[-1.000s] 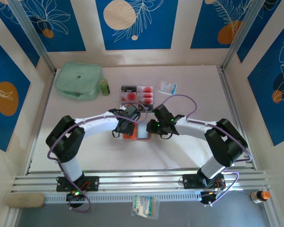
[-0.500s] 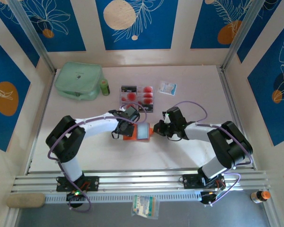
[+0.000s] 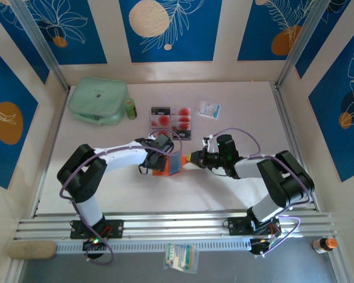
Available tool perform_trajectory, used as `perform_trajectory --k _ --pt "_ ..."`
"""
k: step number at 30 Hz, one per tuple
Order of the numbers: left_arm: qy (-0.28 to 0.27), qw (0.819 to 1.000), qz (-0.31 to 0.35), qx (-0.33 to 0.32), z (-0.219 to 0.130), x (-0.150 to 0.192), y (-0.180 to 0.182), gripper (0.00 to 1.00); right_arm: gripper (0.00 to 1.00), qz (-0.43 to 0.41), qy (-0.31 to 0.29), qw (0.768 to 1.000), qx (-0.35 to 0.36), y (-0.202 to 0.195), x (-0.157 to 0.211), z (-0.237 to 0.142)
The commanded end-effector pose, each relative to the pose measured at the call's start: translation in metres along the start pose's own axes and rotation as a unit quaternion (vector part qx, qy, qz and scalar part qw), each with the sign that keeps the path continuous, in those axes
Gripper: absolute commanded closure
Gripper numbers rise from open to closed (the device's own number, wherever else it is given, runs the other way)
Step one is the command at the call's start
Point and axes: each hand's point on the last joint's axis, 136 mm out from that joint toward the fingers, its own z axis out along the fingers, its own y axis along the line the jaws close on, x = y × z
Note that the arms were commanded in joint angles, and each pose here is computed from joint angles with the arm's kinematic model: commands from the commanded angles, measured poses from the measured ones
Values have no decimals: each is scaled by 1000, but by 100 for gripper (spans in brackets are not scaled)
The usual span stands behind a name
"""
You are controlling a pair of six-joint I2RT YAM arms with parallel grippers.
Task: Put the credit cards into the card holder
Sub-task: Open the card holder at the center of the table.
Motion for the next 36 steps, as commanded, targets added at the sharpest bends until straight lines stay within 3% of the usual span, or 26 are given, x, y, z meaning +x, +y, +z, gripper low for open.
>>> perform_trajectory --k 1,5,7,12,18,25,28,36 --pt "3 1000 3 -9 -1 6 3 0 99 19 17 1000 -3 -8 7 -1" --pt "-2 1000 0 -4 -6 2 3 0 69 26 2 999 30 -18 1 -10" --pt "-5 1000 -2 1 -10 0 3 0 63 19 -10 999 49 -17 -4 -18" --pt "-16 1000 -10 11 -20 -4 3 0 62 -6 -35 995 95 -8 -12 -38" --pt "-22 999 -23 28 -27 -5 1 0 69 -45 -45 991 116 16 -14 -49" --pt "-24 999 -26 31 -29 -5 1 0 92 -77 -16 989 123 32 -2 -23" --pt "-24 999 -26 30 -29 -4 2 0 98 -82 2 989 120 34 5 -6" --pt "-31 998 -46 40 -32 -6 3 0 100 -101 45 988 111 44 19 42"
